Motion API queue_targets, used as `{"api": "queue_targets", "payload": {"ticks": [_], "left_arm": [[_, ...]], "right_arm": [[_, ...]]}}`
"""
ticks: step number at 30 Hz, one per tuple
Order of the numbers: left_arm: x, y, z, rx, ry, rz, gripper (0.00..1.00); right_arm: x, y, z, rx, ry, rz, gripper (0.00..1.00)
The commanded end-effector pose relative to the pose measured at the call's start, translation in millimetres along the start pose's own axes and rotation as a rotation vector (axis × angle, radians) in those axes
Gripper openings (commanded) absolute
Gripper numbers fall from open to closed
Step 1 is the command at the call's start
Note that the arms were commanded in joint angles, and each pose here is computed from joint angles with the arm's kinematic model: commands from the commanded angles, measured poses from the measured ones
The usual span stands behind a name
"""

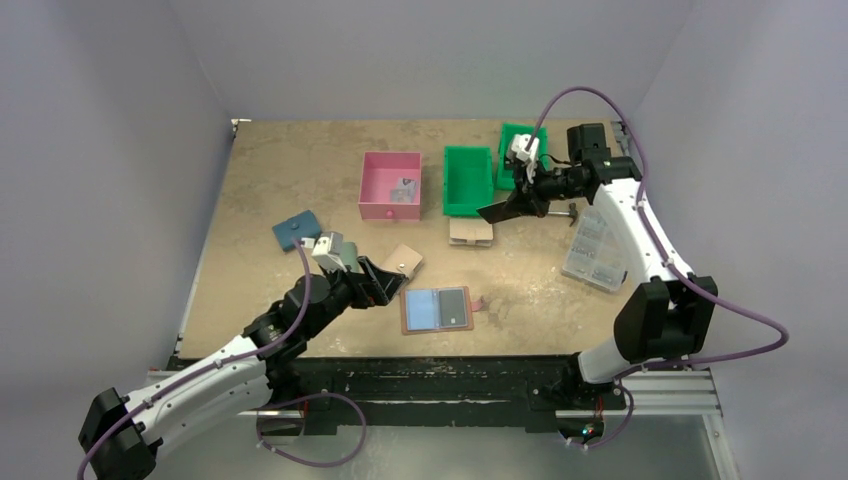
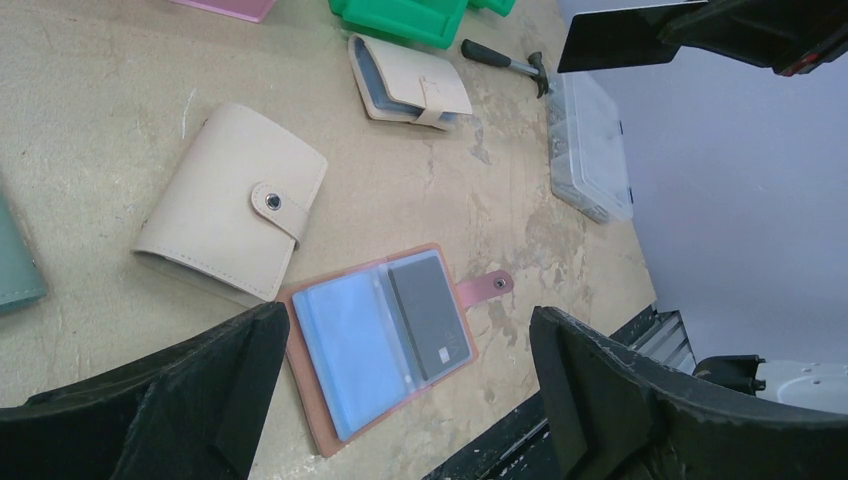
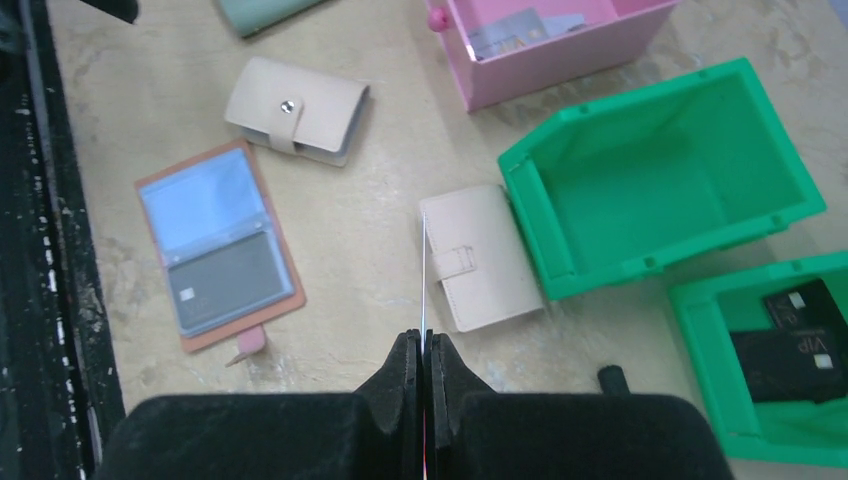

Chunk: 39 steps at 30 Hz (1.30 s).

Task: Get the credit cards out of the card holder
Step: Place the credit card in the storage box.

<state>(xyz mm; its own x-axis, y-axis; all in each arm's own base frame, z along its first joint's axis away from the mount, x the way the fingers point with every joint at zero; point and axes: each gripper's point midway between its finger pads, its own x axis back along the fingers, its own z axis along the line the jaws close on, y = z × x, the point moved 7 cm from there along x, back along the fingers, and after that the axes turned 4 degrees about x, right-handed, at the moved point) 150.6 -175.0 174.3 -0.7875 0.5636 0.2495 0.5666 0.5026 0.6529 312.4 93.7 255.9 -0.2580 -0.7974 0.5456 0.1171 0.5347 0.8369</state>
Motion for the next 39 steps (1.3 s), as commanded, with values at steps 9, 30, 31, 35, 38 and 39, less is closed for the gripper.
{"api": "queue_targets", "payload": {"ticks": [9,30,31,35,38,39], "left_arm": [[-0.8,-2.3,5.8,0.015,0.016,-0.011,0.99],[-0.4,-8.7,14.8,0.005,0.046,0.007,0.99],[-0.2,-8.8,15.0,0.006,0.048,0.007,0.99],[0.4,-8.5,15.3,0.005,0.050,0.005,0.99],[0.6,-8.3,15.3,0.005,0.050,0.004,0.99],[0.7,-8.5,15.3,0.005,0.049,0.005,0.99]], "right_arm": [[22.2,16.4,-38.1,0.006,-0.256,0.041,0.00],[31.1,24.7,-86.8,0.008,-0.445,0.108,0.00],[30.7,24.9,-89.1,0.008,-0.451,0.113,0.00],[30.2,24.2,-100.6,0.015,-0.477,0.136,0.00],[30.4,25.5,-110.7,0.026,-0.499,0.152,0.00],[30.3,25.3,-114.4,0.030,-0.507,0.160,0.00]]}}
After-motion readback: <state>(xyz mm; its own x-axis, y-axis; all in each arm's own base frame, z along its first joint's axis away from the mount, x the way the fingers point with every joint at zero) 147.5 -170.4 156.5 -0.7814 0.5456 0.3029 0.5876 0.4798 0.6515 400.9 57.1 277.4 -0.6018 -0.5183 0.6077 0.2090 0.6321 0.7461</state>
